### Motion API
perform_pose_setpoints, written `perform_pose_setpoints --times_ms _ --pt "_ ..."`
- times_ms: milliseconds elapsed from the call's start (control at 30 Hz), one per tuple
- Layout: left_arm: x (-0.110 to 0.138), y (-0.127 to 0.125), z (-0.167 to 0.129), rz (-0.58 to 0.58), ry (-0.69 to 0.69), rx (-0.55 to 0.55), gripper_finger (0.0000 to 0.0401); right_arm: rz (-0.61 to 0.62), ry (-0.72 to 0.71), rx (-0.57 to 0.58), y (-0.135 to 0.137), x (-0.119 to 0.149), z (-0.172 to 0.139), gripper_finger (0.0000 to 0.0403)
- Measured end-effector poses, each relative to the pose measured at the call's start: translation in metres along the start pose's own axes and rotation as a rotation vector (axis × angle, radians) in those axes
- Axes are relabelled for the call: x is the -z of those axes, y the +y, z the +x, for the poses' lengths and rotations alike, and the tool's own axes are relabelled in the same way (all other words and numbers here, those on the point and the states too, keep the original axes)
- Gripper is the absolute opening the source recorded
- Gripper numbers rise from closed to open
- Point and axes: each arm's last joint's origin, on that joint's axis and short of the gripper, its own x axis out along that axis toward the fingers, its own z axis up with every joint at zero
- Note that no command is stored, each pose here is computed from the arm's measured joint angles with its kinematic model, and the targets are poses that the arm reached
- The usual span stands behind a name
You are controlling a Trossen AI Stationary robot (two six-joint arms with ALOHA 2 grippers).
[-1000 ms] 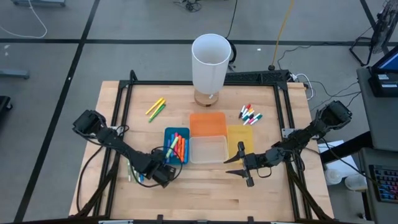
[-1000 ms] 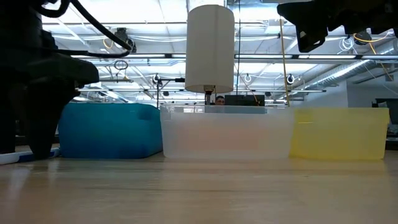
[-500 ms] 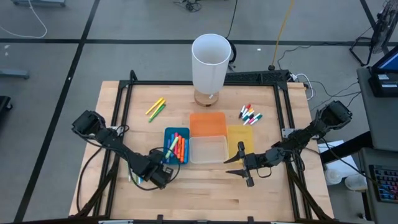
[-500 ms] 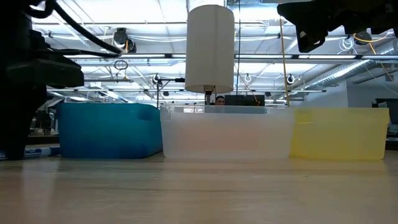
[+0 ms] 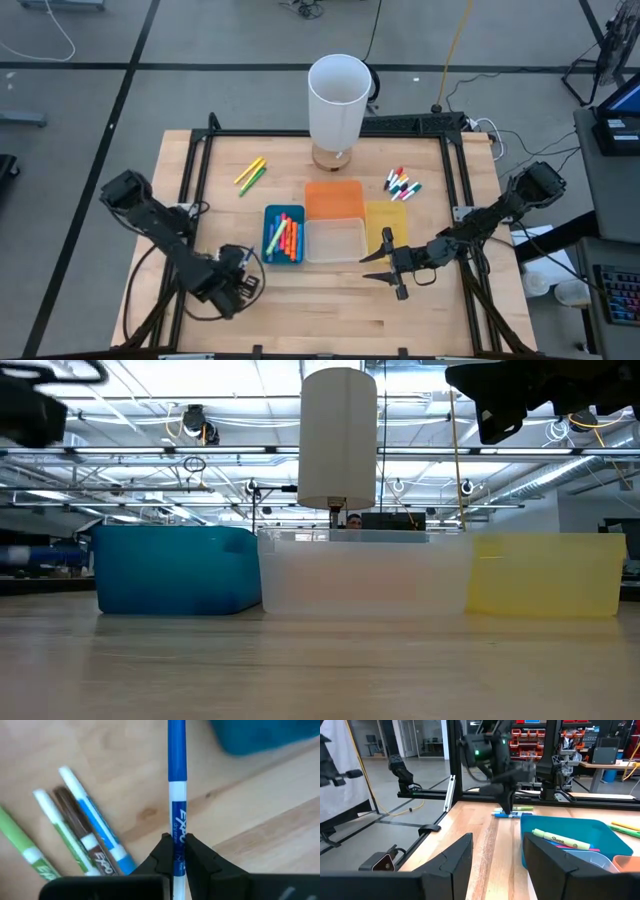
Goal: Pick & Place Markers
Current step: Put the right blue marker pen into the yellow bin
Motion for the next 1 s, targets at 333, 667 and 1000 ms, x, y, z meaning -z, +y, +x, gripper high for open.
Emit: perform_pose_setpoints --times_ms 333,667,1000 --pt "-0.002 -0.029 -0.068 0.315 -0.673 0.466 0.0023 0.001 -0.006 0.009 -0.001 -0.001 0.0 0.016" --pt "-0.046 -0.092 -0.086 0.65 -1.009 0.478 0.0023 -0.036 -0.114 0.046 -0.007 -0.024 0.013 0.018" --pt "-0.1 -0.126 -0.076 0.805 -1.032 0.672 0.0023 -0.099 -0.202 0.071 -0.018 -0.053 0.035 0.0228"
